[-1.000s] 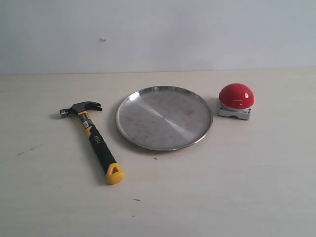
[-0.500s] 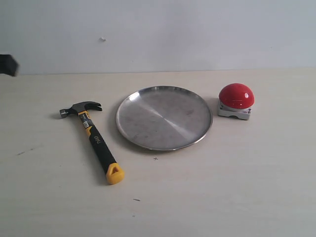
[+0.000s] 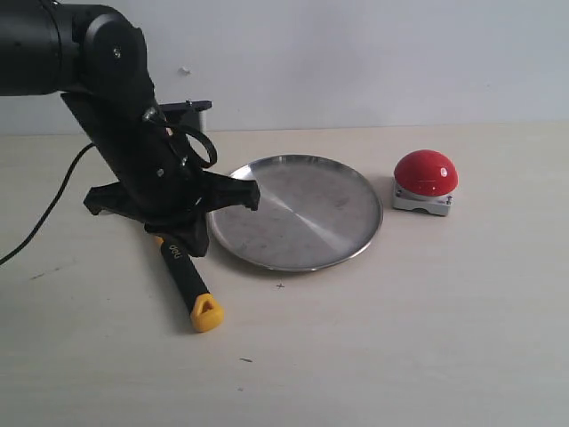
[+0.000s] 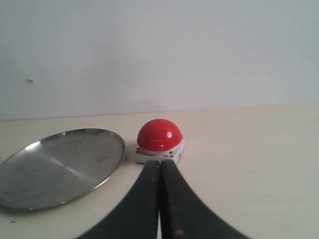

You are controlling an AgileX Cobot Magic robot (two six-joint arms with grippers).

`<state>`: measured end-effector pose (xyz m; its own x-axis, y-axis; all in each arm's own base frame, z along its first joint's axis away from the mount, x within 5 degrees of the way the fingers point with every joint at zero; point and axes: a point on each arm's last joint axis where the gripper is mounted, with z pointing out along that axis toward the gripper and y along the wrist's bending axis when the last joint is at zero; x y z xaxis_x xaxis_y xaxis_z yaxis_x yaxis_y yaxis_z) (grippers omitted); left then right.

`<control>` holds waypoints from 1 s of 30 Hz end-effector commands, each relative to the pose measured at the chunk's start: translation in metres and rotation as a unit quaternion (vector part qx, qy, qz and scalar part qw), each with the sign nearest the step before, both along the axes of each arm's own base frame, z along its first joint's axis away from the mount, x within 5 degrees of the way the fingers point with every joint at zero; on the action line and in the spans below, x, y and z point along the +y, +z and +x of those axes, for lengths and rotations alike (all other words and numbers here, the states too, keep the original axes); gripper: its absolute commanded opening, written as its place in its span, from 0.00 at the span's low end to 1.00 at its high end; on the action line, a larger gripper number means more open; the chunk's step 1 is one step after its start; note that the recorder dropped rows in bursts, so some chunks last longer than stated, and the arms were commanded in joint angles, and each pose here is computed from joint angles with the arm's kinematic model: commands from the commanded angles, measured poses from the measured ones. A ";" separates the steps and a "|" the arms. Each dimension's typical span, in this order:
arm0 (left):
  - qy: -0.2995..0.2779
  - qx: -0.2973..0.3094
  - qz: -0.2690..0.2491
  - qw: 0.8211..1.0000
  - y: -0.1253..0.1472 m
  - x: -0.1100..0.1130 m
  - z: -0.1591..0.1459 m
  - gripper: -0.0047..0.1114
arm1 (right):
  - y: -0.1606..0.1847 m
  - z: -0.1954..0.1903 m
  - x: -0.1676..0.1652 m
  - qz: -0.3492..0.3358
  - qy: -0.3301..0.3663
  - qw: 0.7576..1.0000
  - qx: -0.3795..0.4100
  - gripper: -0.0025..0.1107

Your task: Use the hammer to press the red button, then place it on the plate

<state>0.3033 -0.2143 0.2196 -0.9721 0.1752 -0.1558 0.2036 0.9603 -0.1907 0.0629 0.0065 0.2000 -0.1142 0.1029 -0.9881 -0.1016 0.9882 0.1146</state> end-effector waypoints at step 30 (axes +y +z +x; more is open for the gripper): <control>0.327 -0.035 -0.143 0.933 -0.025 -0.004 0.049 0.04 | -0.001 0.000 0.000 -0.002 -0.002 1.000 0.000 0.02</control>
<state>0.3442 -0.2235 0.1803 -0.8776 -0.4542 -0.1534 -0.3668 0.8422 -0.3952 0.0629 0.0065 0.2000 -0.1142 0.1029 -0.9881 -0.1016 0.9882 0.1146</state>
